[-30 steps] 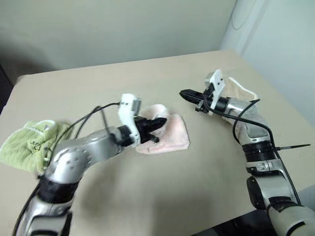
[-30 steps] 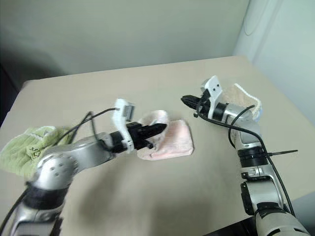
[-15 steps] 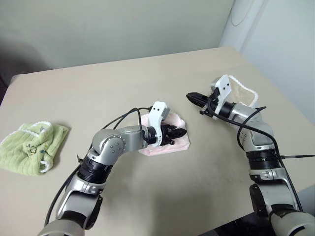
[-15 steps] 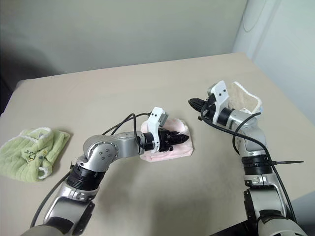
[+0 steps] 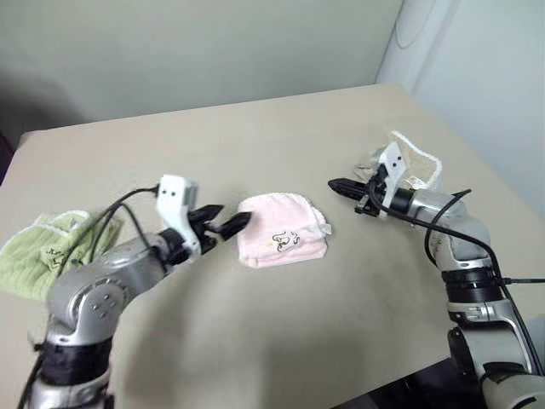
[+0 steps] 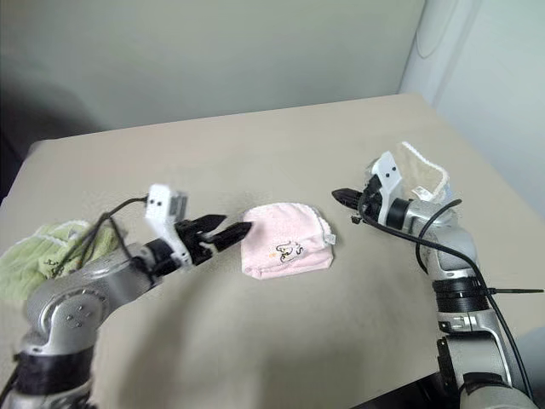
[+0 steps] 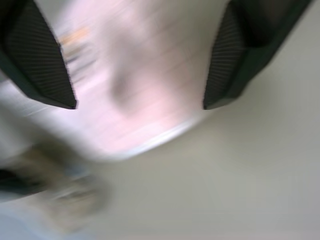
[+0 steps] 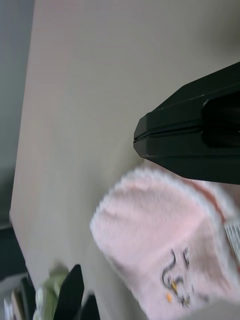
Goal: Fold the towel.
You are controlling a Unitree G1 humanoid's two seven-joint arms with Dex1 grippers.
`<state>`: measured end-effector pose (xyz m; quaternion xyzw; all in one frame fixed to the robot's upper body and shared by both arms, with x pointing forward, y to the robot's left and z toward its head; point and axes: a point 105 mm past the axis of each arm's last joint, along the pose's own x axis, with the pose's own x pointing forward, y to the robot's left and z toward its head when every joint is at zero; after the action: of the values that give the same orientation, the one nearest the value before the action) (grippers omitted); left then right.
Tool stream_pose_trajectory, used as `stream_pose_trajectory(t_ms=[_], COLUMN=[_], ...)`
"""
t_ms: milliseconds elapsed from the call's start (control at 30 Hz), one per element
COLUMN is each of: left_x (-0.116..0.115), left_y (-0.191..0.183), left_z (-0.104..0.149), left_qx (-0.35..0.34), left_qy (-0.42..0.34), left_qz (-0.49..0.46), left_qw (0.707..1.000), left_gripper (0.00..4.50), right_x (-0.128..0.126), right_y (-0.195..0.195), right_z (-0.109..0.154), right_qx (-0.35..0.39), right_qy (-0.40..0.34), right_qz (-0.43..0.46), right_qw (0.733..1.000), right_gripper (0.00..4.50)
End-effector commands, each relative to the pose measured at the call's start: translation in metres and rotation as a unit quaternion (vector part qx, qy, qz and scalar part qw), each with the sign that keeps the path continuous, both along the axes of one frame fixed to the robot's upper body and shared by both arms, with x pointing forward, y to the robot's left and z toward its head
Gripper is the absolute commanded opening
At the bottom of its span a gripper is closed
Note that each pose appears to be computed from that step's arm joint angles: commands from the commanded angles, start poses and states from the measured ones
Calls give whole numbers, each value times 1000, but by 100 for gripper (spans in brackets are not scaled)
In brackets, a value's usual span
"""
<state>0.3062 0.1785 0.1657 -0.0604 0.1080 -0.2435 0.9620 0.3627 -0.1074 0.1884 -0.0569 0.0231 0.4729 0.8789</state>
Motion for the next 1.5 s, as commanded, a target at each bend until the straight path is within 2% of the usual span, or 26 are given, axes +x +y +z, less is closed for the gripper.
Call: stream_pose_trajectory(t_ms=[33,167,300,433,533,600,633,733,833,933,1100,1200,1267,1433,1500], left_x=[-3,5,23,35,37,35,34,35,31,19,2,-4,-6,1,6], left_y=[-16,-49,-66,-64,-57,-58,-62,-61,-37,-5,18,5,-2,-26,-36], left_z=[26,27,-9,-65,-90,-90,-82,-18,10,10,-27,-46,-56,-63,-64], left_qx=[-2,18,90,171,187,164,136,-50,-138,-180,-188,-200,-194,-223,-227], left_qy=[-81,-104,-64,2,34,30,16,-61,-80,-57,47,115,148,191,201], left_qz=[-41,-109,-140,-147,-139,-140,-141,-98,-46,4,36,4,-13,-59,-69], left_qw=[996,988,984,974,972,976,980,992,986,982,980,973,970,954,951], left_gripper=[287,144,144,144,144,144,144,144,144,144,144,198,267,445,448], right_x=[-15,-13,-9,-3,0,1,0,-3,-11,-20,-19,-10,-7,-7,-7], right_y=[29,51,65,70,63,60,59,54,46,30,9,1,0,7,8], right_z=[16,6,-27,-69,-90,-93,-90,-58,-31,-8,9,14,15,11,11], right_qx=[6,-4,-23,-49,-75,-79,-75,-31,-4,5,-10,-11,-10,-7,-4], right_qy=[-29,-21,30,75,89,84,76,35,8,-16,-37,-47,-49,-48,-48], right_qz=[57,76,84,67,47,39,39,43,53,49,26,0,-3,0,-2], right_qw=[998,997,996,994,992,993,993,998,999,999,999,999,999,999,999], right_gripper=[0,0,0,0,0,0,0,0,0,0,0,0,0,0,0])
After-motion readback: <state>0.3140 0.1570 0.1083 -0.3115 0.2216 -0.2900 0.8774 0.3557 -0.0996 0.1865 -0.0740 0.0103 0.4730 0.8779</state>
